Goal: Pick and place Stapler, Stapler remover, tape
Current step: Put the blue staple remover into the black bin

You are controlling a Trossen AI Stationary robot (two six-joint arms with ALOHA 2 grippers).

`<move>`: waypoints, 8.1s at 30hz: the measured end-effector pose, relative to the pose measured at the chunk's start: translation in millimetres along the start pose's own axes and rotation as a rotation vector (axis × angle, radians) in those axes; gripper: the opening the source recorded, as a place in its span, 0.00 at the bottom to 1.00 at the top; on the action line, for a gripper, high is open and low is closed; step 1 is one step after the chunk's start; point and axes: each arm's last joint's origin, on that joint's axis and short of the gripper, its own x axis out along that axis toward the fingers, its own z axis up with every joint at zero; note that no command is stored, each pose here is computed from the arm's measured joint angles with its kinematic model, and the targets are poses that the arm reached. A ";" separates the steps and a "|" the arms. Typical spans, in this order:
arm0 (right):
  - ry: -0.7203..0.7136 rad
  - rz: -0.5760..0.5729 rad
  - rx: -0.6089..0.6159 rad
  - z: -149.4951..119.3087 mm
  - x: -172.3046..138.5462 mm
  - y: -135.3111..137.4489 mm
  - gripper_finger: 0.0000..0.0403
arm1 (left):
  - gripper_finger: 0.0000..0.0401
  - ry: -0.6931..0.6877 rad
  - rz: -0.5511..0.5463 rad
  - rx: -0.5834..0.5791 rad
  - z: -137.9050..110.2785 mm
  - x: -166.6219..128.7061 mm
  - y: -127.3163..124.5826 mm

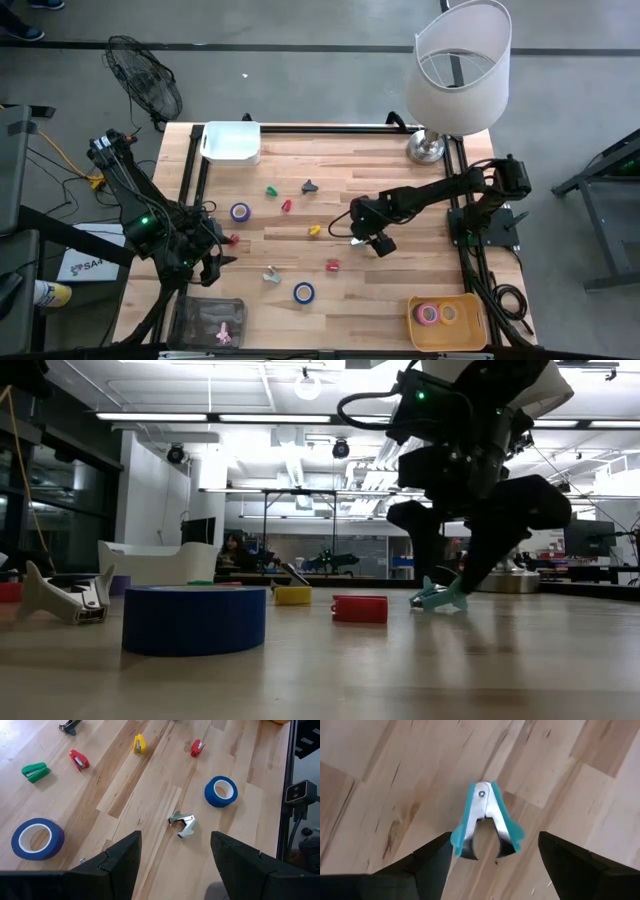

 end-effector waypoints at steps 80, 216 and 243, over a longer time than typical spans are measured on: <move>0.043 -0.120 -0.437 3.5 10.0 -4.0 0.62 | 0.58 0.005 0.004 -0.024 -0.3 0.0 0.6; -0.459 -0.669 0.026 150.2 -153.8 -54.5 0.23 | 0.32 -0.542 0.318 0.852 153.9 59.2 37.0; -0.441 -0.708 0.041 150.0 -154.2 -54.6 0.30 | 0.22 -0.538 0.335 0.845 153.7 59.2 37.6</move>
